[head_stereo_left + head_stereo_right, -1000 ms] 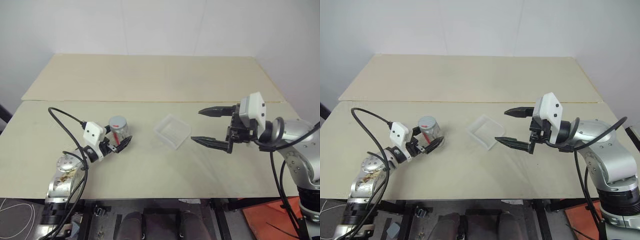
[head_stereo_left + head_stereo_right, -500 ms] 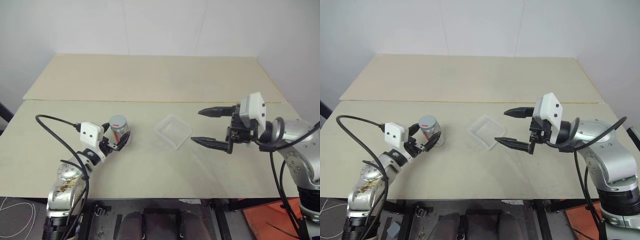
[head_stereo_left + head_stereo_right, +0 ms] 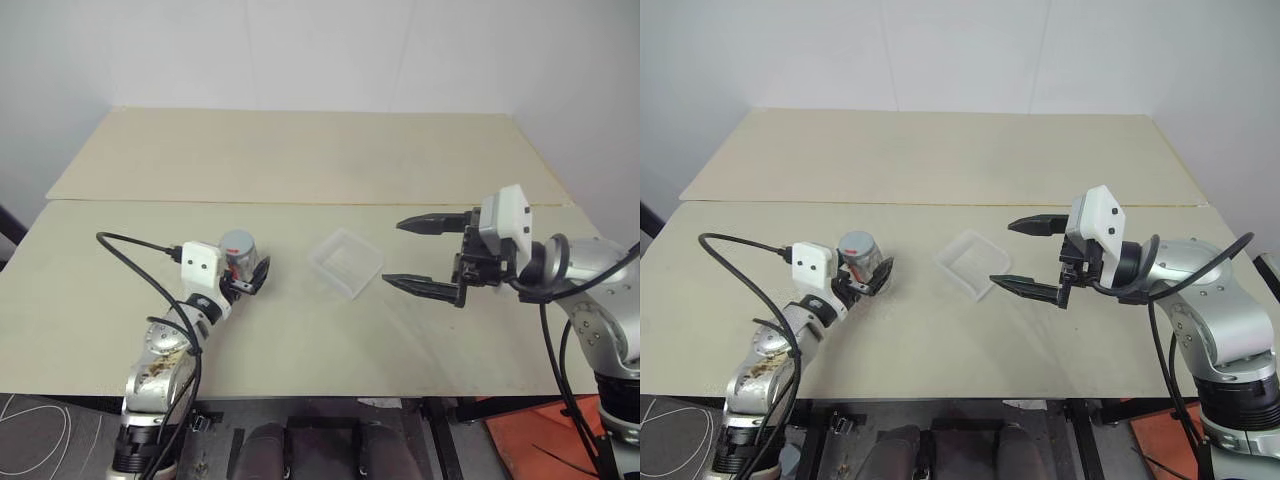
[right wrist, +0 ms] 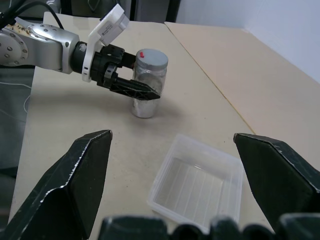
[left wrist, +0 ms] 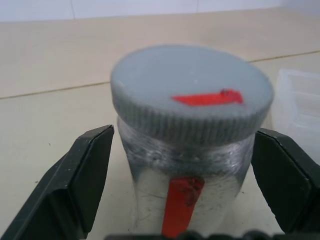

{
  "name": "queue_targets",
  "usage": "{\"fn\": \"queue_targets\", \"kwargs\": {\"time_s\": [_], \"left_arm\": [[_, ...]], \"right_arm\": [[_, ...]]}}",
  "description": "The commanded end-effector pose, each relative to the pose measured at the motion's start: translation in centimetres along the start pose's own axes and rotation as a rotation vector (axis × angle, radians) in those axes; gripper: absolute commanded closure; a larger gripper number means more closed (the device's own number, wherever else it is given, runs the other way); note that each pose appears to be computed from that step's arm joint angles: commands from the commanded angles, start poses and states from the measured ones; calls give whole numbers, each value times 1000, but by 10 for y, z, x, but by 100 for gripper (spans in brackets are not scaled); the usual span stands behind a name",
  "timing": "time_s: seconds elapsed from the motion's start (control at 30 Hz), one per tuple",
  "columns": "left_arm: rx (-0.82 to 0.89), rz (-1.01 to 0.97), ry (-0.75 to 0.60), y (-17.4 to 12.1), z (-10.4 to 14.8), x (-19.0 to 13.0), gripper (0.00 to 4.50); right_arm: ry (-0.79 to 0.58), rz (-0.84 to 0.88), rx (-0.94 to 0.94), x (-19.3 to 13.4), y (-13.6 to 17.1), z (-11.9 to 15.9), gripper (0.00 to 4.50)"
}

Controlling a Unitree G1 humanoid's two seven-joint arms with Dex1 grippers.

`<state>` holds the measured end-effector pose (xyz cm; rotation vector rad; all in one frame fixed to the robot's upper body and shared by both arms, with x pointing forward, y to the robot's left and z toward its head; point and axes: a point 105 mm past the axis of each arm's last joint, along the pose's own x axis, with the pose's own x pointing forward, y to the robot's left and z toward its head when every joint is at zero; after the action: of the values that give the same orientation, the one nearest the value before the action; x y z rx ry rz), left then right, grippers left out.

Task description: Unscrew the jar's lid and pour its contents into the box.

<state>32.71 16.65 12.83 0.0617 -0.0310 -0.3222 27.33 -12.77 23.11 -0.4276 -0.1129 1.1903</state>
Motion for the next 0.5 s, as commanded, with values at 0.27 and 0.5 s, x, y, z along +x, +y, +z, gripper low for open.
{"fn": "queue_targets", "kwargs": {"time_s": [0.27, 0.5], "left_arm": [[30, 5, -81, -4, 10, 10, 23], [44, 25, -94, -2, 11, 9, 220]], "right_arm": [[-24, -12, -69, -3, -3, 14, 0], [-19, -11, -70, -4, -2, 14, 0]]}}
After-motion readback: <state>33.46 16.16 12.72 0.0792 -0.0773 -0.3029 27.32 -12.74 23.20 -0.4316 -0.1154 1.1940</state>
